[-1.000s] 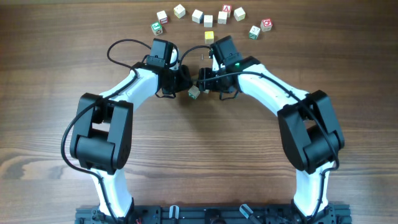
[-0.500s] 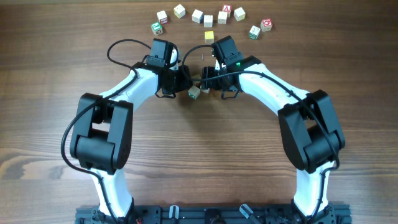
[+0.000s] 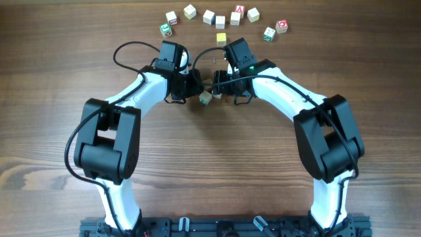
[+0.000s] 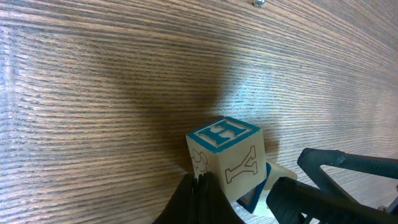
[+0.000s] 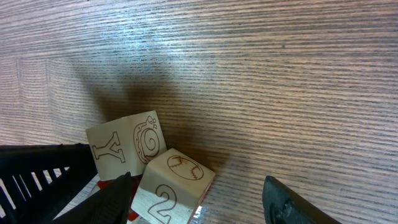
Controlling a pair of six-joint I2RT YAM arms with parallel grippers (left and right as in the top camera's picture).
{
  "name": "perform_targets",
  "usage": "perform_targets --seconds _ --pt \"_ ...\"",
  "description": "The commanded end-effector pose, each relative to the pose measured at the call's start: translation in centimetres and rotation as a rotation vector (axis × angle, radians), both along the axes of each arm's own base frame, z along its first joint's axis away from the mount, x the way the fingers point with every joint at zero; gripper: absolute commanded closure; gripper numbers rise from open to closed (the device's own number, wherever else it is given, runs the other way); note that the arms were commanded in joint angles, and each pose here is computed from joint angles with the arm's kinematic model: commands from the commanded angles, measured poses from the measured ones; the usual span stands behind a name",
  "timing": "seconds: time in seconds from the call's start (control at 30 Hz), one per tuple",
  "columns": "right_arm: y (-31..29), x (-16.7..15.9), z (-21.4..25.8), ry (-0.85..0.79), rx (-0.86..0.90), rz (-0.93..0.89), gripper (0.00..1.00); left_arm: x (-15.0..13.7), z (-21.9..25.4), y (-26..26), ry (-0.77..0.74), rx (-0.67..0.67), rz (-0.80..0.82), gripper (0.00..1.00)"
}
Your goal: Form a circle
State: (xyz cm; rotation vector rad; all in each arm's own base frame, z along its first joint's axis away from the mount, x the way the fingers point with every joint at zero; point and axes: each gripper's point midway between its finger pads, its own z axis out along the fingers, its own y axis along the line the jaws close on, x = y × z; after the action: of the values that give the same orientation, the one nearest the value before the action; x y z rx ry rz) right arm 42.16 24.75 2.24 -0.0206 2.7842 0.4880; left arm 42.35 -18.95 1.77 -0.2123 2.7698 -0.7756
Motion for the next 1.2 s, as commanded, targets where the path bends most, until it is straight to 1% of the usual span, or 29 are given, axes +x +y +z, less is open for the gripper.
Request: perform_targets --seconds 0.0,0.43,0.47,0.5,0.53,0.63,0.67,0.7,0.77,0.83,0.97,1.13,1.17 --pt "-0.1 0.0 -1.2 0.022 -0.01 -0.009 0.32 0.1 0.9 0.0 -0.027 0.006 -0.001 0.96" --pt "-0.1 0.0 -1.7 0.029 -0.013 -0.009 0.33 0.1 0.9 0.0 -0.027 0.006 -0.001 0.96" --pt "-0.1 0.0 -1.7 0.029 -0.013 -0.01 0.34 0.1 0.9 0.0 -0.027 0.006 -0.001 0.96" --pt "-0.1 0.0 -1.7 0.029 -0.013 -0.01 0.37 0.1 0.9 0.0 -0.027 0.006 -0.001 0.96" --pt "-0.1 0.0 -1.7 0.029 -0.012 -0.01 0.38 0.1 0.9 0.0 -0.027 0.006 -0.001 0.96" --pt "-0.1 0.0 -1.7 0.034 -0.007 -0.028 0.39 0.1 0.9 0.0 -0.028 0.006 -0.001 0.96" --pt "-0.1 0.0 -1.7 0.035 -0.006 -0.029 0.36 0.1 0.9 0.0 -0.028 0.006 -0.001 0.96" --pt "-0.1 0.0 -1.6 0.034 -0.006 -0.029 0.28 0.1 0.9 0.0 -0.028 0.006 -0.001 0.96" --pt "-0.1 0.1 -1.5 0.03 -0.003 -0.029 0.23 0.1 0.9 0.0 -0.027 0.006 -0.001 0.96" --pt "0.0 0.2 -1.3 0.024 0.0 -0.029 0.2 0.1 0.9 0.0 -0.027 0.006 -0.001 0.96" --pt "0.1 0.6 -0.3 -0.001 0.012 -0.029 0.17 0.1 0.9 0.0 -0.027 0.006 -0.001 0.96" --pt "0.0 1.2 2.7 -0.063 0.028 -0.039 0.16 0.1 0.9 0.0 -0.027 0.006 -0.001 0.96" --pt "-1.4 1.8 3.7 -0.097 -0.008 -0.083 0.14 0.1 0.9 0.0 -0.027 0.006 -0.001 0.96"
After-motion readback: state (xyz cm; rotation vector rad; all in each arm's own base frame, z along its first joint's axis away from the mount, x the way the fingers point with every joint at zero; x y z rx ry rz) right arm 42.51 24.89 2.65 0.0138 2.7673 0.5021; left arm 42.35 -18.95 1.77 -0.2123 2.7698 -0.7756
